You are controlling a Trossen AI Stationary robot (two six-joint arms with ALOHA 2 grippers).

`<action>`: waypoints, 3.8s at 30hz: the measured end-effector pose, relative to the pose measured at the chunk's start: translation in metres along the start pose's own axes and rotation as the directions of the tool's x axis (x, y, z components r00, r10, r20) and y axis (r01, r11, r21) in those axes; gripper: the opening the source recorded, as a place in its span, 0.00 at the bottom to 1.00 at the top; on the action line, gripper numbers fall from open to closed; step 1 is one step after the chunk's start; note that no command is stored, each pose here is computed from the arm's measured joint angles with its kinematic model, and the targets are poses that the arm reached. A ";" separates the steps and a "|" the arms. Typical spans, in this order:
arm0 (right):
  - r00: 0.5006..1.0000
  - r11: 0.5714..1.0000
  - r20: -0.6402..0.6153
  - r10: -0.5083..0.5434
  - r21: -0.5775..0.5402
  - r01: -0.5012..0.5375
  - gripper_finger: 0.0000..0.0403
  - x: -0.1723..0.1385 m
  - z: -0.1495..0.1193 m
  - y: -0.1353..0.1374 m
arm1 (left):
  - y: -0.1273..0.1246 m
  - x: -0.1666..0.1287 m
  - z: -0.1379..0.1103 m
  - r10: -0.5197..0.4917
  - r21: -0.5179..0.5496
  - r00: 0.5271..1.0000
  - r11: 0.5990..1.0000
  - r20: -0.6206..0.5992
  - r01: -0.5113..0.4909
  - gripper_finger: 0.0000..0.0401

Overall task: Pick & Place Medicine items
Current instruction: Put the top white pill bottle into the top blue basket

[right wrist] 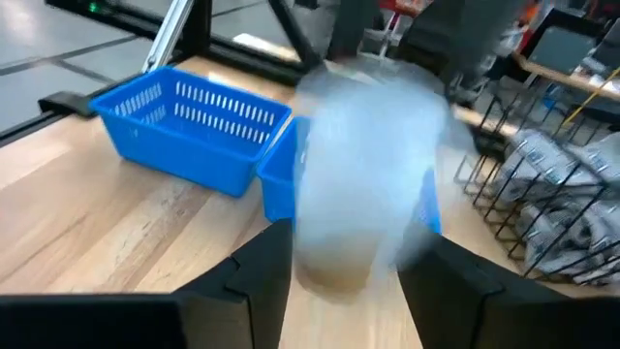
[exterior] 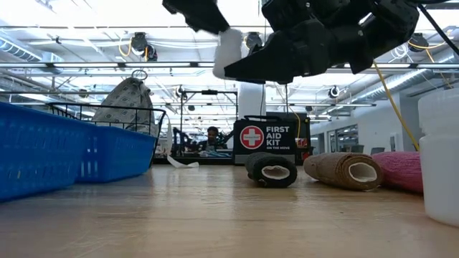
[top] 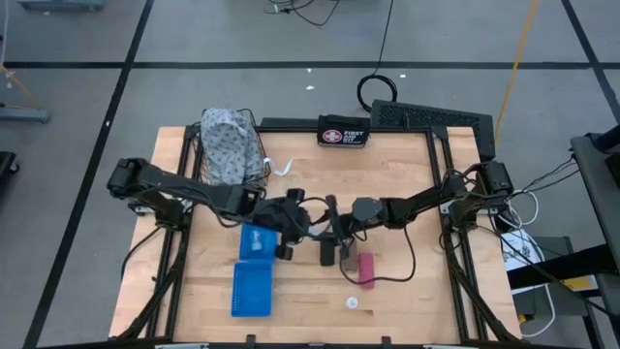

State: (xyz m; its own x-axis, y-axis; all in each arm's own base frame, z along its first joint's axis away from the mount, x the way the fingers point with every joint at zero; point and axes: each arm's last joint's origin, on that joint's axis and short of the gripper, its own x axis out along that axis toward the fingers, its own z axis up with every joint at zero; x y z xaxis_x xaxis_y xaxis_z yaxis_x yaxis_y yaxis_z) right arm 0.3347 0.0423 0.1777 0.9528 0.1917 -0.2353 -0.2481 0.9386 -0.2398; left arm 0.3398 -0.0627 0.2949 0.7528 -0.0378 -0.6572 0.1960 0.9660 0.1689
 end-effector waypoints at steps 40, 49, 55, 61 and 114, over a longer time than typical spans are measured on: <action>0.419 0.488 -0.847 -0.326 0.229 0.842 0.67 -0.224 -0.105 -0.127 | 0.009 -0.017 -0.027 0.120 -0.218 0.992 0.968 -0.033 -0.125 0.01; 0.485 0.504 -0.865 -0.127 0.365 0.783 0.56 -0.231 -0.144 -0.136 | 0.009 -0.016 -0.027 0.116 -0.225 0.993 0.967 -0.037 -0.122 0.11; 0.468 0.488 -0.875 -0.125 0.356 0.797 0.41 -0.221 -0.143 -0.133 | 0.009 -0.016 -0.027 0.118 -0.209 0.992 0.970 -0.037 -0.123 0.11; 0.619 0.534 -0.775 -0.128 0.472 0.701 0.34 -0.201 -0.117 -0.120 | 0.015 -0.016 -0.019 0.144 -0.228 0.988 0.965 0.051 -0.129 0.12; 0.989 0.967 0.082 -0.125 0.232 0.103 0.34 -0.050 -0.004 0.016 | 0.035 0.022 -0.005 -0.027 -0.315 0.991 0.947 0.128 0.067 0.75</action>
State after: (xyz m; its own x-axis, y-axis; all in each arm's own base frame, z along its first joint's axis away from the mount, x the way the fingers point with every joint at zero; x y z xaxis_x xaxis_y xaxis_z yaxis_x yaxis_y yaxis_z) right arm 0.2821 0.0470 0.1823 0.9874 0.0958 -0.1256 -0.1012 0.9942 -0.0376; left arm 0.3600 -0.0288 0.2821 0.8214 -0.0967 -0.5621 0.0377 0.9926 -0.1158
